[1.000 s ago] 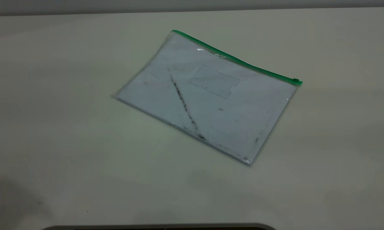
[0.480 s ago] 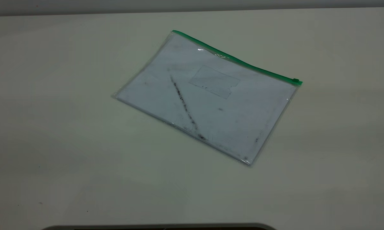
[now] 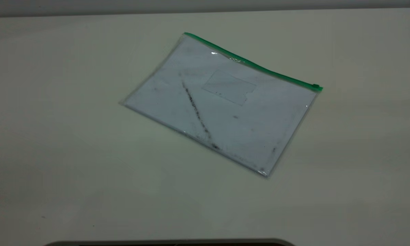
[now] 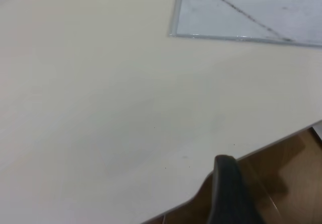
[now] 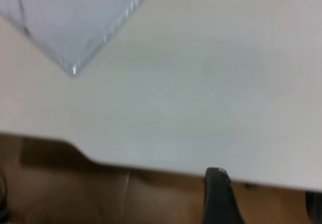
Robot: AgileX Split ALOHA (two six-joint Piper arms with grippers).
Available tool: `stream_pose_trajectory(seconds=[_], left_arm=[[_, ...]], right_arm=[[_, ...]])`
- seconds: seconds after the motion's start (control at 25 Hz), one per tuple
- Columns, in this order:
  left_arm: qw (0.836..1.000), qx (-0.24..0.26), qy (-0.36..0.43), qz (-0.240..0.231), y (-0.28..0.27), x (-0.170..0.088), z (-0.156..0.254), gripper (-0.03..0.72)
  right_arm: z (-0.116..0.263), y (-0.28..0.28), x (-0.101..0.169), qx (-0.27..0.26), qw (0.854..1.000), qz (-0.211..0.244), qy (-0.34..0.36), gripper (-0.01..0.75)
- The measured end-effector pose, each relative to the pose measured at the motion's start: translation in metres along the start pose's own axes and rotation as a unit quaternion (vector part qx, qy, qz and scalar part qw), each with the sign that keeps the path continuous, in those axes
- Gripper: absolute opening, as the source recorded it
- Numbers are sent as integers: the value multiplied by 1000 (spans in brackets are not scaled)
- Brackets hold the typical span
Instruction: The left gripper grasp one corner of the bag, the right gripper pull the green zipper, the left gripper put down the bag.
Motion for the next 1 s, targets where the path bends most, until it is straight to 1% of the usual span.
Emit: stream_pose_trajectory(seconds=[0.2,0.28,1.0], left_arm=[[997,-5,-48,-52,1,1,-1,497],[996,-6,-59,-65,1,1,-1,497],[997,-5,-54,-58,1,1,-1,497]], right_arm=[[11,-24,2,-99,995,27,4,537],[15,-30,3,-124,992,31,2,537],[16,-31,3,-124,992,32,2,537]])
Point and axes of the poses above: a point on each arm's last joint axis where the gripper is mounted, y pointing out along that axis toward the gripper, x along the wrist's bending axis when the last joint is at zero, z = x × y, the point moved 4 cm from there along y, pointing out along that axis toward the gripper, and after that the axes turned 9 degrees about -y, right-handed, at the moved point
